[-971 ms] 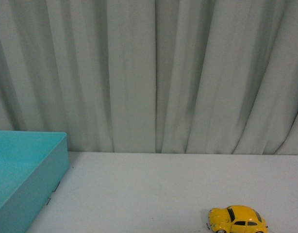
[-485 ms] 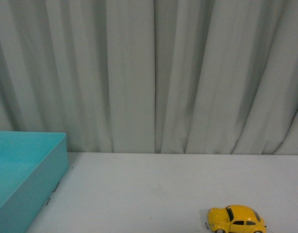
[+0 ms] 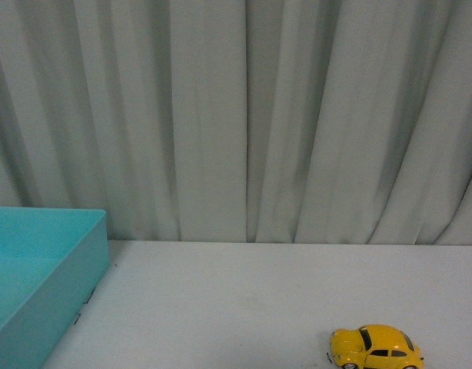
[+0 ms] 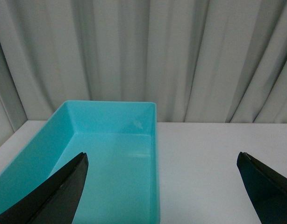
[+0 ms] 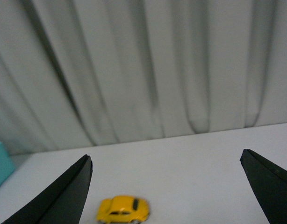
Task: Wind up and store yellow beetle toy
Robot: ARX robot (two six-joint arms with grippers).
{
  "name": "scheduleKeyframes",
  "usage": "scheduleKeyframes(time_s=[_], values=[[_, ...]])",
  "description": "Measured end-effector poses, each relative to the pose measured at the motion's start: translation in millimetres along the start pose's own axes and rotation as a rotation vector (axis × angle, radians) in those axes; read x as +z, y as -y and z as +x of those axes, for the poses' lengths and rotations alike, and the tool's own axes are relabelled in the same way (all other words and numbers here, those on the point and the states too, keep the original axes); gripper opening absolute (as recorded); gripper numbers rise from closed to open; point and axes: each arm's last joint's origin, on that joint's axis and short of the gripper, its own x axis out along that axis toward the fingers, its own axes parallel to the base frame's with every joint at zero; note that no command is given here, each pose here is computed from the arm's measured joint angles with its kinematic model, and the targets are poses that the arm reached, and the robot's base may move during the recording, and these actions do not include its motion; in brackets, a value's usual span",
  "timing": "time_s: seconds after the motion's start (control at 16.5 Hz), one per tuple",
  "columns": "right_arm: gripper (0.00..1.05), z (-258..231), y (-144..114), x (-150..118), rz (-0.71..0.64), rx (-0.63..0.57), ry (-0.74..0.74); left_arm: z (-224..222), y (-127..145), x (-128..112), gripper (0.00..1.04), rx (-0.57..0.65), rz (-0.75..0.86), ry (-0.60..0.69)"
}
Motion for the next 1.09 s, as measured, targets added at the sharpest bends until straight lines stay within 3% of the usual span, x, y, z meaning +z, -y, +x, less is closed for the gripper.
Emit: scheduleKeyframes(time_s=[0.55,0.73,0.85,0.91,0.97,1.09], values=[[0.98,53.8,46.9,20.6,-0.072,-0.079,0.041,0.0,0.0,0.0,0.98,-0.001,0.0,0.0],[0.98,91.5,69.1,5.1,-0.044,-0.08,-0.077,0.0,0.0,0.0,0.98,0.0,0.0,0.0],[0.98,125.9,76.0,-4.8,-0.053,-0.018,-0.159,0.0,0.0,0.0,0.98,0.0,0.0,0.0],[0.98,177.8,71.9,-3.4,-0.149,0.139,-0.212,0.0,0.0,0.0,0.98,0.0,0.0,0.0],[0.98,230.5,46.9,-11.5,-0.307,0.457,-0.299,0.0,0.0,0.0,0.98,0.0,0.0,0.0],[0.98,255.9,30.4,-43.8,-0.474,0.844,-0.525,0.0,0.0,-0.1,0.98,0.0,0.0,-0.001]])
